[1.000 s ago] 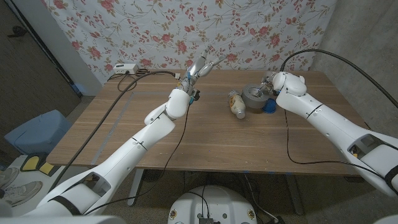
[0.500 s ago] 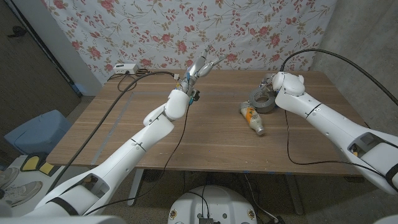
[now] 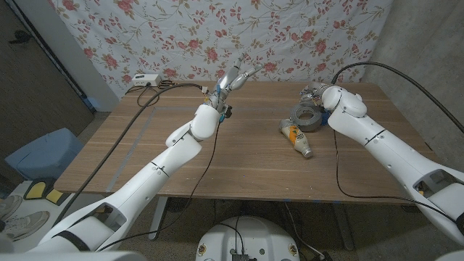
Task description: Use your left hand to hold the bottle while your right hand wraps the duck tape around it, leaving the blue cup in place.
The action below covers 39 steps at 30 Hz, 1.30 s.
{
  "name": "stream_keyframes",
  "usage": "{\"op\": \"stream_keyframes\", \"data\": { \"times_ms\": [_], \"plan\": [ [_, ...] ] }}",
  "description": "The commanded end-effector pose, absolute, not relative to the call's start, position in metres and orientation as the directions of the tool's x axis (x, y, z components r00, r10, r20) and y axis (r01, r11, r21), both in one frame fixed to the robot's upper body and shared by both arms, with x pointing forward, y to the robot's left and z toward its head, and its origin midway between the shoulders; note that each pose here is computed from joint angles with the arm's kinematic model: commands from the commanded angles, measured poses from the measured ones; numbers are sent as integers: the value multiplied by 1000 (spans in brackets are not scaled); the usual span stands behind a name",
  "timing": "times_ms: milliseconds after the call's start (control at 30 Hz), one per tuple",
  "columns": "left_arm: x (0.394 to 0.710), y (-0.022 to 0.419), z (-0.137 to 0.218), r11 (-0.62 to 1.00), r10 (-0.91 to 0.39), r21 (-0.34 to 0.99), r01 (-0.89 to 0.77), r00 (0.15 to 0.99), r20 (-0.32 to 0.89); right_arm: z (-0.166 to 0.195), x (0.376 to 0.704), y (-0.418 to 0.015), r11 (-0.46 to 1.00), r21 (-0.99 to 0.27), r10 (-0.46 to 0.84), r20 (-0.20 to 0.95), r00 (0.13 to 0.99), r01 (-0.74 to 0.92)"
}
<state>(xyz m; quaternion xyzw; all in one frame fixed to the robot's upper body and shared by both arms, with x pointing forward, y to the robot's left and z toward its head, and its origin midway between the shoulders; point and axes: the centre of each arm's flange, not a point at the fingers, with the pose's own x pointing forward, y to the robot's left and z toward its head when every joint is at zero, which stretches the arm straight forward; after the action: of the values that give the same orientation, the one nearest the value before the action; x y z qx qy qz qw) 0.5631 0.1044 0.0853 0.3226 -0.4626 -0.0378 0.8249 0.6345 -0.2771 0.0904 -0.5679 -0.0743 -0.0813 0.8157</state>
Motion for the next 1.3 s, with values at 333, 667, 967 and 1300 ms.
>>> {"op": "stream_keyframes", "data": {
  "times_ms": [333, 667, 967, 1300],
  "plan": [
    [560, 117, 82, 793, -351, 565, -230, 586, 730, 85, 616, -284, 703, -630, 107, 552, 827, 330],
    [556, 130, 76, 801, -337, 555, -225, 598, 727, 85, 616, -280, 831, -491, 128, 628, 768, 263],
    [555, 149, 69, 810, -325, 546, -212, 612, 721, 85, 614, -279, 919, -367, 157, 676, 720, 145],
    [553, 175, 61, 820, -314, 535, -204, 621, 718, 83, 613, -278, 972, -228, 128, 719, 684, 58]
  ]
}}
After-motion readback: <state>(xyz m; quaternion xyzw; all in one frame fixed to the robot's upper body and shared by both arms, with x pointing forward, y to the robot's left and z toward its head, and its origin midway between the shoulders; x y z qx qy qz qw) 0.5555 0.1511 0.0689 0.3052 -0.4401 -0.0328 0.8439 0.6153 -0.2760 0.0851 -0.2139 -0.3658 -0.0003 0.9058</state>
